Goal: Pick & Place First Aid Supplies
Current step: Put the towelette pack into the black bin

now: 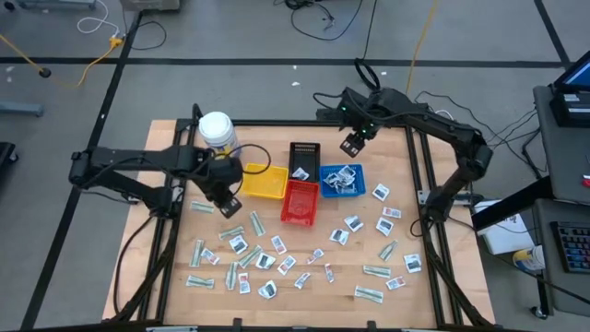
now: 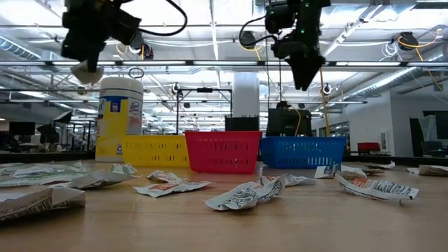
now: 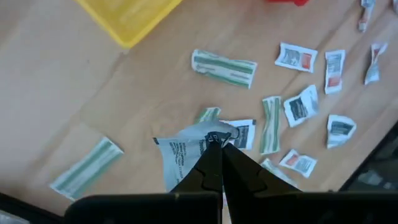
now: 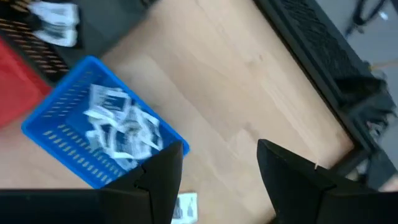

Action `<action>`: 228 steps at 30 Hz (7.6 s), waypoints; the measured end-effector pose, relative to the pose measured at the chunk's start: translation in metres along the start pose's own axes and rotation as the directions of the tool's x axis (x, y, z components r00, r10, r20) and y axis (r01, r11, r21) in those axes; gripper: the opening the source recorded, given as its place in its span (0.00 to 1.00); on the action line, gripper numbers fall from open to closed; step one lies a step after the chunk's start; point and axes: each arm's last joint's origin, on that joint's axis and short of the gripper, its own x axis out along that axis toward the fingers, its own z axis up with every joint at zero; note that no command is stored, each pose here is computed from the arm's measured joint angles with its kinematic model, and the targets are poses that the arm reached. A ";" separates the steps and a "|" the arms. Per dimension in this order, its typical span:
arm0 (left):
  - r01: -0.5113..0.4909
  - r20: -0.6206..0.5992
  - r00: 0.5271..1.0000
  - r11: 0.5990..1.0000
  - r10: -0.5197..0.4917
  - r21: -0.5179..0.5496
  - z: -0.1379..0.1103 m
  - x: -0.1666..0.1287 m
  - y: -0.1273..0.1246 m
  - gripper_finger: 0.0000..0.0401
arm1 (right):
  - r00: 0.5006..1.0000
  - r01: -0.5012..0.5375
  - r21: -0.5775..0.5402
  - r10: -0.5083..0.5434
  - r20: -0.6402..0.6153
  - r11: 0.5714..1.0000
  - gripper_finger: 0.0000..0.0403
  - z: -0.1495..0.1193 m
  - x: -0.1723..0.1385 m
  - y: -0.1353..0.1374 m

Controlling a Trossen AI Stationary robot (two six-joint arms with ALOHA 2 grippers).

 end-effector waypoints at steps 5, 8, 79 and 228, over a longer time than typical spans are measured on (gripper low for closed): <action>-0.044 -0.044 0.998 0.992 0.049 0.116 0.026 -0.003 0.000 0.00 | 0.999 0.001 0.074 -0.004 0.033 0.997 0.50 -0.019 -0.003 -0.008; -0.064 -0.054 0.996 0.984 0.074 0.169 0.050 0.002 0.001 0.00 | 0.998 -0.007 0.087 0.002 0.058 0.996 0.50 -0.030 -0.003 -0.010; -0.175 0.181 0.975 0.940 0.126 0.291 0.178 -0.033 -0.060 0.64 | 0.988 0.011 0.222 0.023 -0.150 0.975 0.50 -0.082 0.023 0.007; 0.036 0.308 0.949 0.994 -0.066 0.103 -0.073 -0.105 -0.028 0.64 | 0.984 -0.122 0.147 0.139 -0.111 0.982 0.60 0.082 0.098 0.115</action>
